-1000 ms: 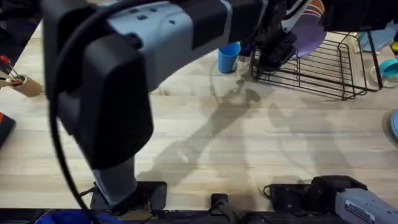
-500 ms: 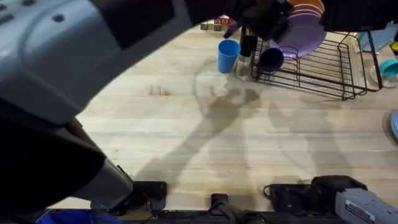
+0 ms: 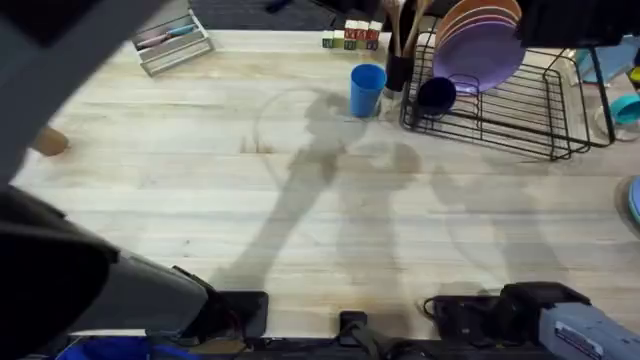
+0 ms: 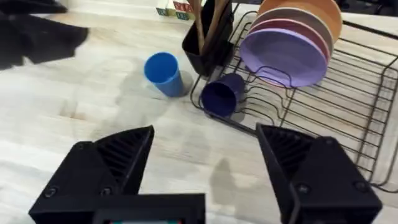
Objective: Pick up the cup on the table and put them onto the rack.
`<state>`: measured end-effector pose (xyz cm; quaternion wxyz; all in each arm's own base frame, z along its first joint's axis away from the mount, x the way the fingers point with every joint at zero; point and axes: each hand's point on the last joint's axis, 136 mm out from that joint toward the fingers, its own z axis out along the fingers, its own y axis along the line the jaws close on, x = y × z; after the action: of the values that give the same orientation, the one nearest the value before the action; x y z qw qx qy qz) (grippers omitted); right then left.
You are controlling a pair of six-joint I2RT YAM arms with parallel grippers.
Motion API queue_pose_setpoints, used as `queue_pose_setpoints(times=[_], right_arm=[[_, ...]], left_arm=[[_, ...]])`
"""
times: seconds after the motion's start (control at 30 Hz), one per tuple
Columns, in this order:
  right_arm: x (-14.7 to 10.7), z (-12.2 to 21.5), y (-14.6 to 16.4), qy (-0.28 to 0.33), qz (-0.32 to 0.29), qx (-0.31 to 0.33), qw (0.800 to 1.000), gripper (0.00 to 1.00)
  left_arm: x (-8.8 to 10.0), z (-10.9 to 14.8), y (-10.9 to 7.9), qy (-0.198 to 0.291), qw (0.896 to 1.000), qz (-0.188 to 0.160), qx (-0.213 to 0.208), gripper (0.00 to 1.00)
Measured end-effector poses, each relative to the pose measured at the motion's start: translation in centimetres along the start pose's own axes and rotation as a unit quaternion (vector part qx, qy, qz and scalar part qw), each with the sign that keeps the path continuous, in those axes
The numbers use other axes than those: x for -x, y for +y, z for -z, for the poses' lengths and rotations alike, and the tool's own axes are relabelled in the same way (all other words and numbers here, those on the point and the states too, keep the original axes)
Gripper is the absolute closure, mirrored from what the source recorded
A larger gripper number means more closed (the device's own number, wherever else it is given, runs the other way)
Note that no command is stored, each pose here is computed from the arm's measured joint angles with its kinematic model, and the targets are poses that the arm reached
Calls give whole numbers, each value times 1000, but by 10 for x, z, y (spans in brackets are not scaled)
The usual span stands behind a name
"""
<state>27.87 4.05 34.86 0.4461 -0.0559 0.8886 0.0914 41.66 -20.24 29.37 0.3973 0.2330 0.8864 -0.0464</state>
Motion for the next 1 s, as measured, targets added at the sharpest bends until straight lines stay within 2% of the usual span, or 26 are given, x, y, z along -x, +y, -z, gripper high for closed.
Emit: queue_pose_setpoints(times=[0.17,0.33,0.47,0.53,0.6,0.67,1.0], right_arm=[[5,-7,16,-3,-16,41,999,9],[1,-29,46,28,-6,92,995,9],[-6,-47,75,55,19,124,991,9],[-10,-56,87,66,32,131,989,9],[-13,-67,98,76,46,136,987,9],[-16,-80,108,84,58,140,985,9],[-30,-145,128,121,75,142,980,9]], left_arm=[[-11,21,42,10,999,31,33,483],[-22,38,87,16,995,67,72,457],[-32,53,127,17,989,102,108,187],[-39,63,144,18,985,118,125,160],[-45,74,160,18,980,134,143,65],[-51,87,174,15,976,147,159,17],[-71,139,222,-4,954,196,226,7]])
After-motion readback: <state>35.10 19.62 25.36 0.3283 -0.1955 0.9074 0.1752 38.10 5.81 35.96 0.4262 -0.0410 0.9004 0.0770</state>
